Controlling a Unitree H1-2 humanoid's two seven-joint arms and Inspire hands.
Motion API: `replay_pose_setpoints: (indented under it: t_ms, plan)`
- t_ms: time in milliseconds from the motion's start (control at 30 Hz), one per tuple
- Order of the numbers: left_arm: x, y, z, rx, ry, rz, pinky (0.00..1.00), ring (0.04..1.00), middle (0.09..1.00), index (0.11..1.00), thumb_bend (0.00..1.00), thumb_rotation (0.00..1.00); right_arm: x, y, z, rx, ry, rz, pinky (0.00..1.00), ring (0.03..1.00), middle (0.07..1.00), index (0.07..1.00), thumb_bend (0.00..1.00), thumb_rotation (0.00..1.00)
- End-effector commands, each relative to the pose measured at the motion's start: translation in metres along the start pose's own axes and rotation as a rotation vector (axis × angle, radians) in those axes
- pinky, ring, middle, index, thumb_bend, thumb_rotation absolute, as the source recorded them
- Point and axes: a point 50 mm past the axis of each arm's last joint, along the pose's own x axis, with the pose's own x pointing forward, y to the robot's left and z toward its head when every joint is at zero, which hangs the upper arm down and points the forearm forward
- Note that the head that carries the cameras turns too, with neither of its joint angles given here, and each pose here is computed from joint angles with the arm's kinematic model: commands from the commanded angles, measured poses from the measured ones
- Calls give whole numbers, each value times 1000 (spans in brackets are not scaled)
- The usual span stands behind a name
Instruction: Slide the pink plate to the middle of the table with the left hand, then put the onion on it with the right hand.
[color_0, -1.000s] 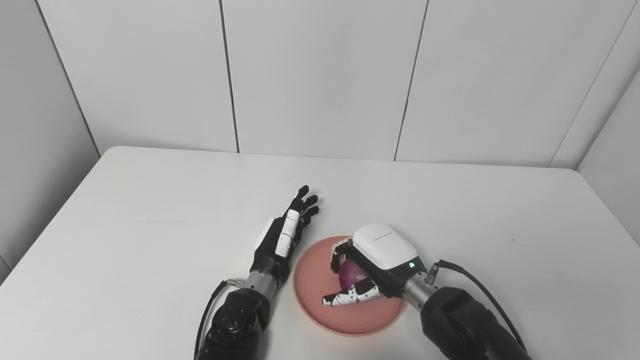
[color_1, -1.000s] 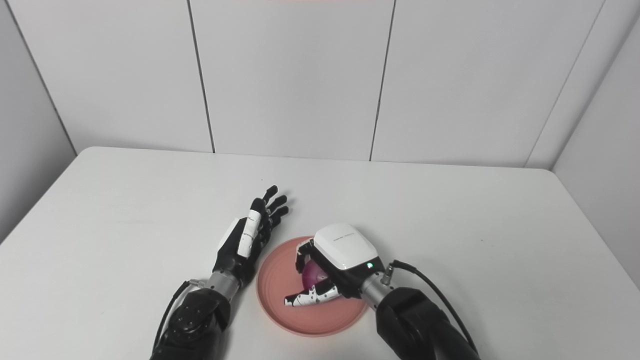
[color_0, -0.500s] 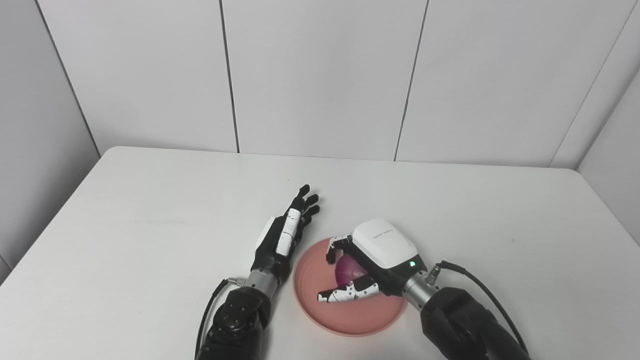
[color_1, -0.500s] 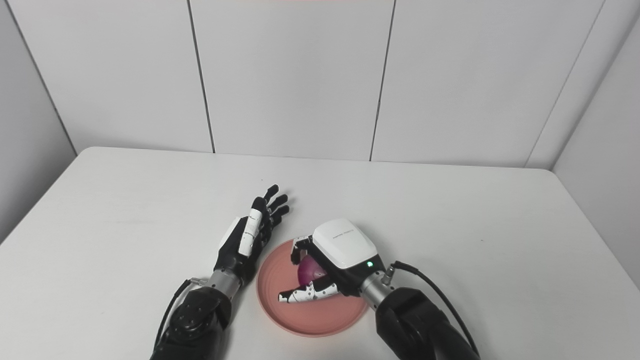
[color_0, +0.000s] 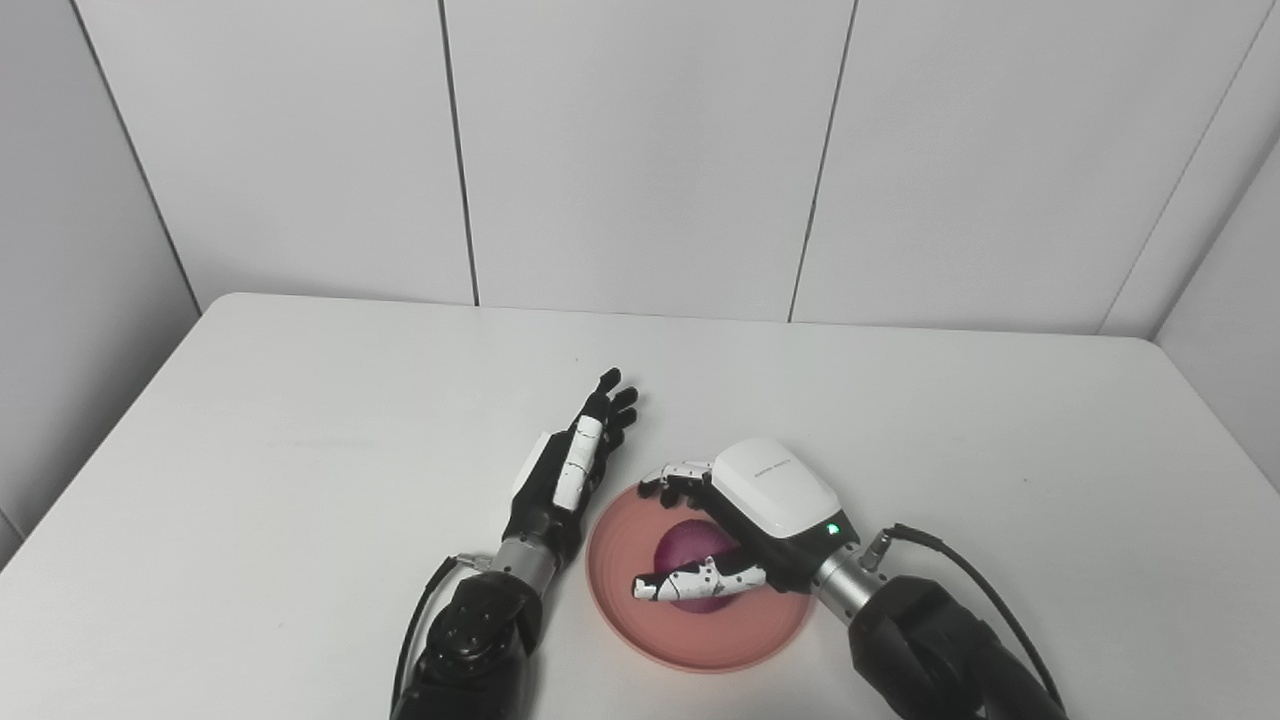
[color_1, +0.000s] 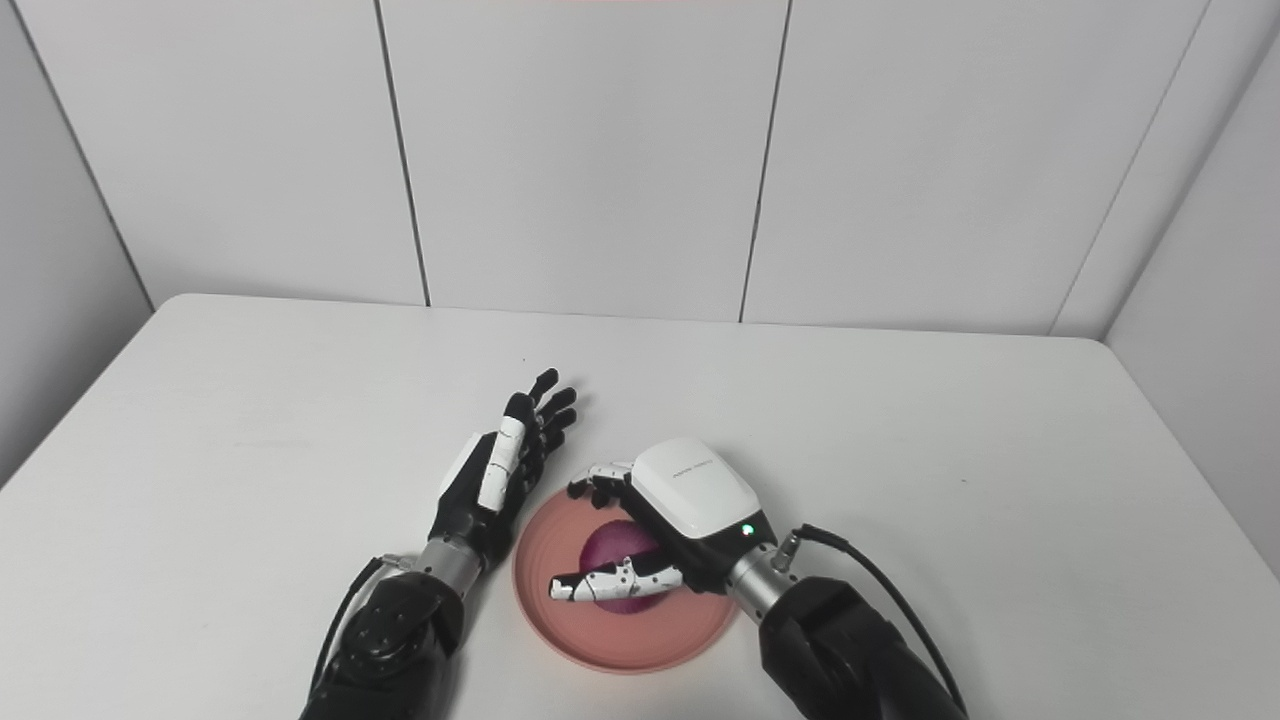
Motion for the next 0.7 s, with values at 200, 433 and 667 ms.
replay_pose_setpoints:
  t_ms: [200, 433, 667]
  plan:
    - [-17, 6, -34, -38, 108, 23, 1000, 957, 955, 966, 801, 1000, 7, -25, 1, -26, -50, -78, 545, 588, 649, 703, 951, 992]
    - [-17, 5, -33, -37, 109, 19, 1000, 966, 959, 970, 800, 1000, 7, -31, -2, -9, -61, -142, 503, 570, 641, 697, 917, 1000]
    - [-17, 4, -30, -40, 108, 17, 1000, 970, 948, 963, 800, 1000, 4, -49, -9, 210, -57, -340, 513, 627, 690, 698, 880, 1000]
